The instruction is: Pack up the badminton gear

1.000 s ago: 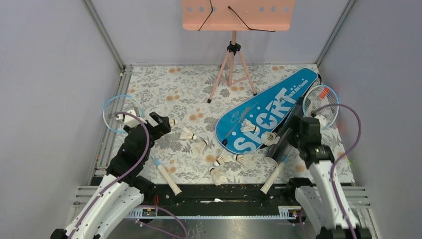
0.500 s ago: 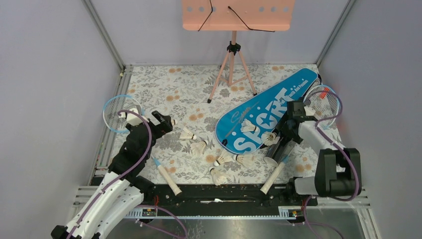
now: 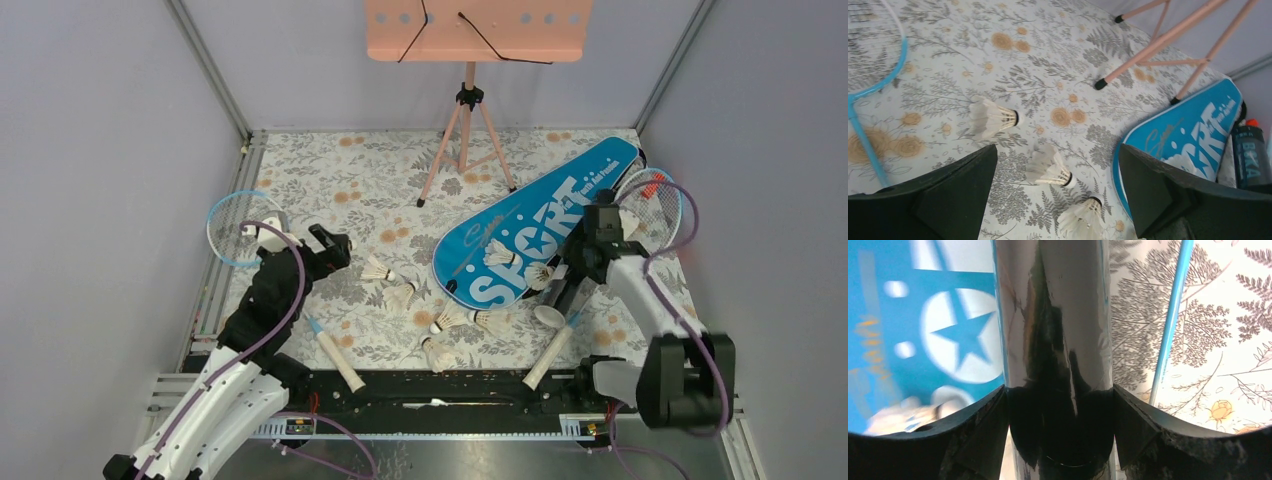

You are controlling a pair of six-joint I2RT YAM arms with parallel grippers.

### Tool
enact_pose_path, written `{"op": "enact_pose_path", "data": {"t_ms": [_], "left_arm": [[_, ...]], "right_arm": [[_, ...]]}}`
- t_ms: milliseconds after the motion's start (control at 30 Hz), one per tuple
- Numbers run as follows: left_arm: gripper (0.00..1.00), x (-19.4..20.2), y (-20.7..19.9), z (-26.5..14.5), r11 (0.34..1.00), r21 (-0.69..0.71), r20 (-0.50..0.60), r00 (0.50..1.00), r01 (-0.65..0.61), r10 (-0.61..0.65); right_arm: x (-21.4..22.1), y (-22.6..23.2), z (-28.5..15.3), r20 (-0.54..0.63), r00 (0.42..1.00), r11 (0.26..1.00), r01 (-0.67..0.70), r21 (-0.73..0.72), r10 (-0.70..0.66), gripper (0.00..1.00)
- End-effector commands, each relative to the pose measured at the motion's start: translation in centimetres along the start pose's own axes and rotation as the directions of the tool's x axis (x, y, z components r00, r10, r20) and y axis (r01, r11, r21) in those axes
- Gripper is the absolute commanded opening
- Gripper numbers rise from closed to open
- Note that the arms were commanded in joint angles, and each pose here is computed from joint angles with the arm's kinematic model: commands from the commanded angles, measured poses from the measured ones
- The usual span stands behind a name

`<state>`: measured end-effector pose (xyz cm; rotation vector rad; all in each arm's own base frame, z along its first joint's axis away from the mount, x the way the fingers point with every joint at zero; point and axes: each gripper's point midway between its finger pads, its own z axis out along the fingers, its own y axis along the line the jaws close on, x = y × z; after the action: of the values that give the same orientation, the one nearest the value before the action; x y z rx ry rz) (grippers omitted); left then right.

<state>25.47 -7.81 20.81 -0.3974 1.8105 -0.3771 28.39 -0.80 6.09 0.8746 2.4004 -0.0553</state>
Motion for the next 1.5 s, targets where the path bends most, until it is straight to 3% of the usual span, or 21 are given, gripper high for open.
{"op": "enact_pose_path", "data": {"t_ms": [0,100,233,300,433,600,667,833,967,1033,1267,1367,1467], "left_arm": [[0.99,-0.5,-4.1,-0.7,0.976,0.217,-0.011,1.0,-0.016,0.018],[0.99,0.1,-7.2,-1.5,0.924,0.381,-0.058,0.998,-0.009,0.034],[0.99,0.9,-11.7,-3.1,0.807,0.589,-0.133,0.991,0.054,0.031],[0.99,0.8,-14.2,-4.5,0.705,0.706,-0.154,0.987,0.075,0.049],[0.99,0.4,-18.7,-8.2,0.415,0.906,-0.136,0.986,0.087,0.091],[0.99,-1.4,-21.8,-7.8,0.371,0.912,-0.203,0.979,0.175,0.037],[0.99,-1.7,-23.1,-7.5,0.374,0.905,-0.22,0.976,0.204,0.0],[0.99,-2.5,-25.8,-7.4,0.421,0.88,-0.196,0.975,0.22,-0.1],[0.99,-2.9,-25.3,-5.2,0.577,0.791,-0.109,0.974,0.205,-0.197],[0.99,-2.6,-25.1,-4.6,0.621,0.76,-0.089,0.977,0.193,-0.194],[0.99,-1.4,-25.7,-2.5,0.698,0.693,-0.066,0.98,0.181,-0.188],[0.98,-0.6,-26.6,-2.0,0.693,0.698,-0.086,0.982,0.178,-0.166],[0.9,0.2,-27.3,-2.2,0.676,0.715,-0.108,0.984,0.177,-0.143]], "right_arm": [[-2.9,3.5,-5.7,0.172,0.985,0.955,0.05,-0.291,0.0,0.51],[-2.9,6.5,-10.3,0.272,0.962,0.831,0.169,-0.529,-0.022,0.47],[-2.5,8.9,-15.9,0.384,0.923,0.636,0.302,-0.71,-0.01,0.44],[-2.4,10.4,-19.0,0.436,0.9,0.51,0.363,-0.78,0.025,0.43],[-1.1,12.9,-24.4,0.509,0.858,0.25,0.479,-0.841,0.068,0.43],[1.3,14.5,-30.5,0.567,0.814,-0.052,0.576,-0.816,0.125,0.45],[2.3,15.0,-31.6,0.575,0.808,-0.11,0.587,-0.802,0.126,0.45],[3.8,17.4,-31.2,0.596,0.798,-0.093,0.603,-0.793,0.092,0.45],[4.9,18.8,-31.0,0.607,0.789,-0.072,0.613,-0.787,0.095,0.45],[5.0,19.3,-31.1,0.61,0.785,-0.063,0.618,-0.784,0.108,0.45],[6.3,21.2,-31.4,0.627,0.771,-0.06,0.635,-0.77,0.11,0.44],[6.7,21.9,-31.3,0.644,0.758,-0.038,0.651,-0.759,0.104,0.45],[6.7,22.4,-31.0,0.651,0.75,0.007,0.655,-0.756,0.118,0.45]]}}
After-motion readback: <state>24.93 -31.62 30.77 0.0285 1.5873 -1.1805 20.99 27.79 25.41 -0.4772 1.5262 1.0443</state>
